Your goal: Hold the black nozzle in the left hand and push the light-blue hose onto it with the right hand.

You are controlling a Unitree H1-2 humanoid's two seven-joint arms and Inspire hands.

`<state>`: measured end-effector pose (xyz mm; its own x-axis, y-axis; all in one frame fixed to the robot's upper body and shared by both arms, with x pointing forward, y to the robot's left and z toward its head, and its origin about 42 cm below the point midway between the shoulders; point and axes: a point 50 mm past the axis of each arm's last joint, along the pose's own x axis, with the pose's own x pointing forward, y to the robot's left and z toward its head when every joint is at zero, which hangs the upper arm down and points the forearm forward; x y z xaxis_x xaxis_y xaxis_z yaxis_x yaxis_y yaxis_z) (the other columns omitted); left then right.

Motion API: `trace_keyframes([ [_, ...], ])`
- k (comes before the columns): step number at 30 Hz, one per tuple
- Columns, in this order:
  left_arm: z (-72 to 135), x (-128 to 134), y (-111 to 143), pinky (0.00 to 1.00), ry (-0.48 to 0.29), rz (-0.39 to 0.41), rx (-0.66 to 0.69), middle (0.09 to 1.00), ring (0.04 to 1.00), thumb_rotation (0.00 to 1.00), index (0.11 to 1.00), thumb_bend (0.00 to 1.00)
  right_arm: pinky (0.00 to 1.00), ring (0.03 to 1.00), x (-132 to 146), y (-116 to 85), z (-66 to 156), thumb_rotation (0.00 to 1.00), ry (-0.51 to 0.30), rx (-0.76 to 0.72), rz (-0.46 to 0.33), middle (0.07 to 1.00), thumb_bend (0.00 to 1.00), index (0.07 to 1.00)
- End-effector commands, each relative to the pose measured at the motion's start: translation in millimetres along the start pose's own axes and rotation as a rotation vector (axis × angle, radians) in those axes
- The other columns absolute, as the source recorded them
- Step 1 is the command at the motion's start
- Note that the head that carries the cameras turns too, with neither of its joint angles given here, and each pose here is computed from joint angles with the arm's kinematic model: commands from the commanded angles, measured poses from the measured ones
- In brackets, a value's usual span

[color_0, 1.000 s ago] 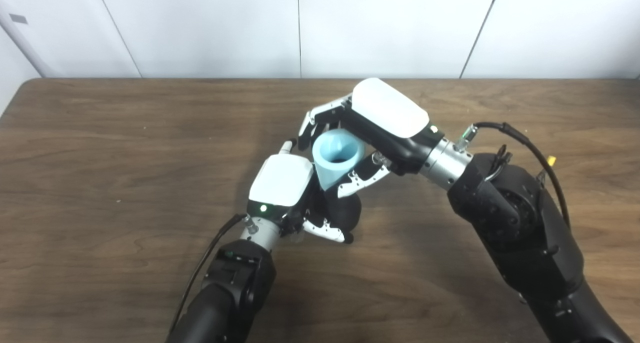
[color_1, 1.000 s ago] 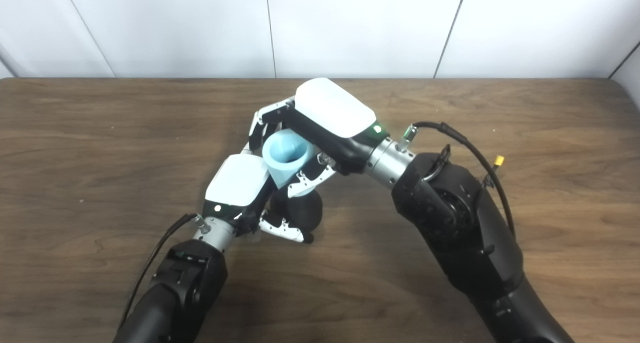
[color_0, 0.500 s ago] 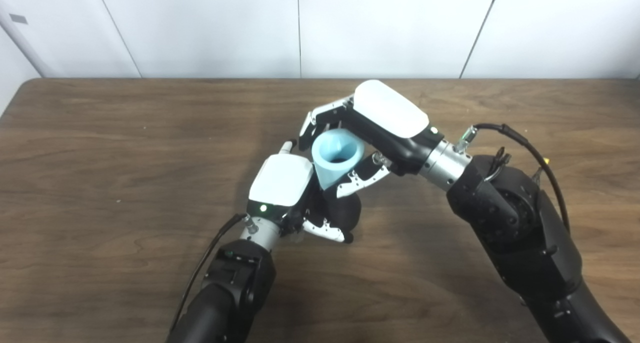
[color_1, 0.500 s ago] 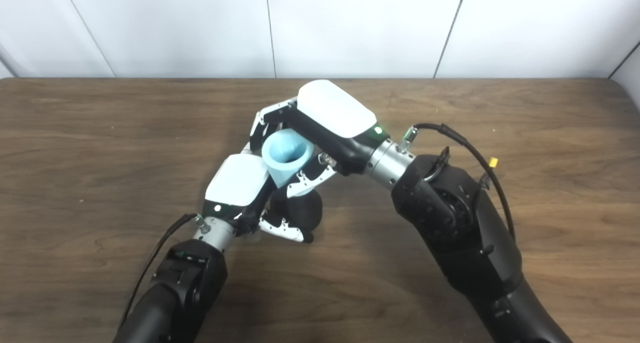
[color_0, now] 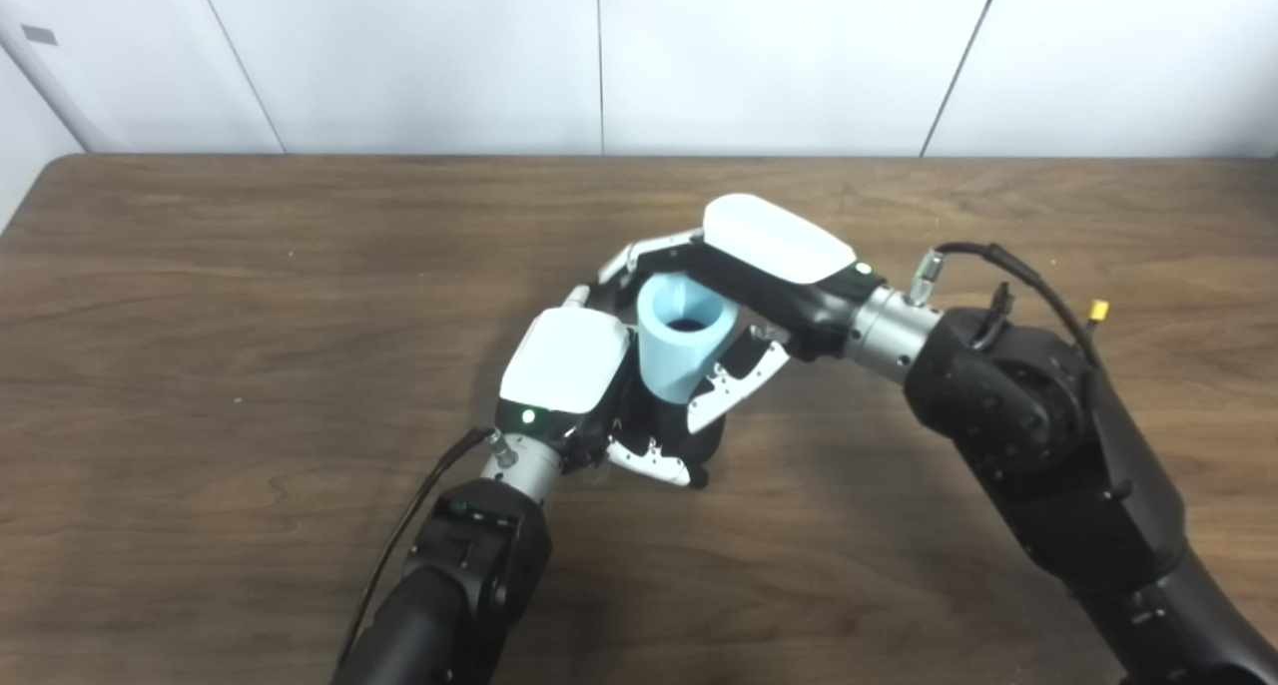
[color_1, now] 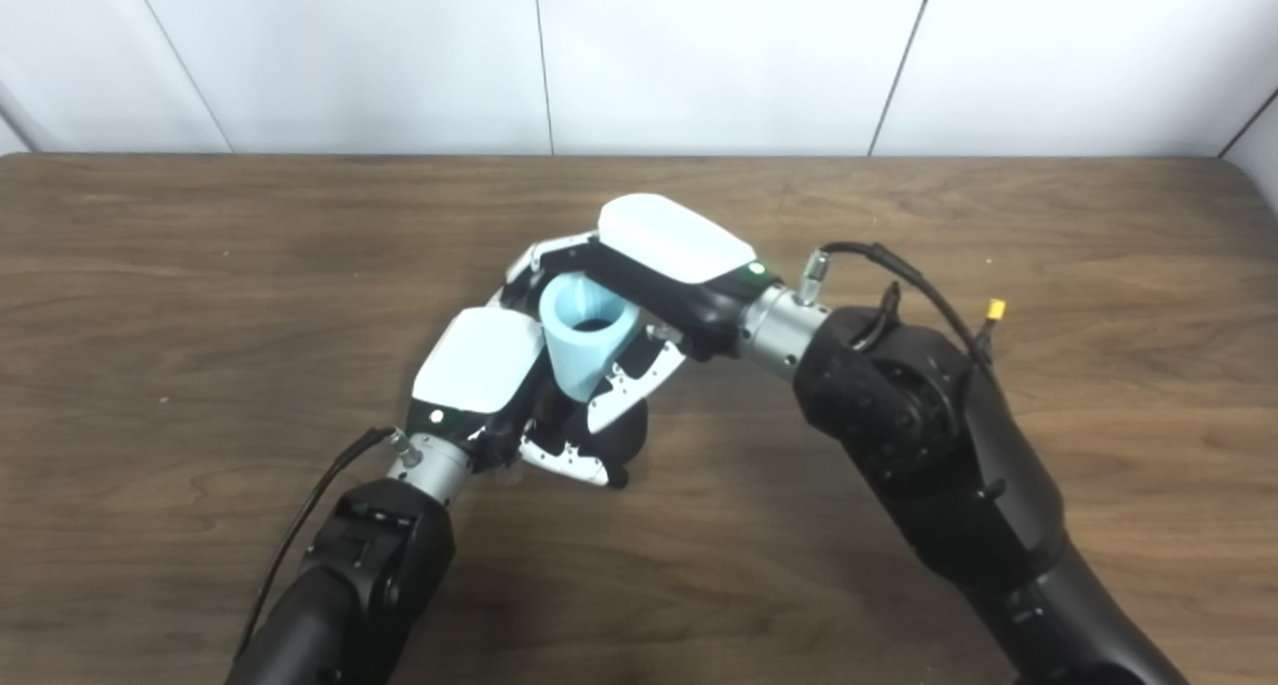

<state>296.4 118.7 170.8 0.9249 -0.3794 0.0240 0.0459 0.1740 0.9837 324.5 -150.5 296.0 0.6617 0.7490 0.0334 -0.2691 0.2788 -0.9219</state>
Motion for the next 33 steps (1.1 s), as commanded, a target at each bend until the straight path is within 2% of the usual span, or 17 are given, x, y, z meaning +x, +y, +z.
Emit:
trace_keyframes([
  [1,7.4,6.4,11.2,0.89,-0.016,0.066,0.003,0.529,0.610,0.00,0.457,0.52,0.92,0.938,-0.5,-10.9,8.8,0.47,-0.030,-0.037,-0.034,0.901,0.95,0.845],
  [4,9.0,5.8,13.4,0.95,-0.015,0.061,-0.006,0.541,0.622,0.00,0.445,0.52,0.93,0.929,-2.0,-12.2,10.9,0.52,-0.038,-0.047,-0.066,0.895,0.91,0.856],
  [6,9.0,5.5,14.2,0.96,-0.023,0.059,-0.007,0.545,0.627,0.00,0.440,0.51,0.91,0.897,-2.7,-12.8,11.4,0.54,-0.044,-0.052,-0.080,0.861,0.87,0.831],
  [12,7.4,5.5,12.8,0.93,-0.032,0.068,-0.009,0.541,0.622,0.00,0.439,0.52,0.89,0.853,-3.9,-11.6,11.5,0.55,-0.049,-0.053,-0.092,0.798,0.83,0.805],
  [17,7.1,5.7,12.0,0.95,-0.029,0.058,0.009,0.534,0.626,0.00,0.450,0.52,0.88,0.847,-6.6,-10.1,12.6,0.56,-0.075,-0.061,-0.139,0.804,0.79,0.820],
  [21,7.2,5.6,11.7,0.94,-0.029,0.052,0.020,0.525,0.628,0.00,0.459,0.52,0.86,0.853,-9.9,-5.4,12.1,0.63,-0.111,-0.118,-0.181,0.827,0.69,0.836],
  [26,6.6,5.9,10.4,0.92,-0.034,0.070,0.008,0.519,0.622,0.00,0.463,0.52,0.86,0.880,-14.6,-5.4,12.4,0.59,-0.159,-0.178,-0.240,0.860,0.62,0.837],
  [29,7.5,6.6,11.6,0.97,-0.026,0.061,-0.008,0.517,0.626,0.00,0.466,0.52,0.85,0.881,-18.9,-6.6,11.3,0.56,-0.189,-0.205,-0.281,0.865,0.60,0.827],
  [33,8.9,7.7,13.4,1.00,-0.020,0.051,-0.022,0.513,0.637,0.00,0.470,0.52,0.89,0.893,-32.8,-12.4,10.6,0.61,-0.209,-0.232,-0.316,0.878,0.56,0.827],
])
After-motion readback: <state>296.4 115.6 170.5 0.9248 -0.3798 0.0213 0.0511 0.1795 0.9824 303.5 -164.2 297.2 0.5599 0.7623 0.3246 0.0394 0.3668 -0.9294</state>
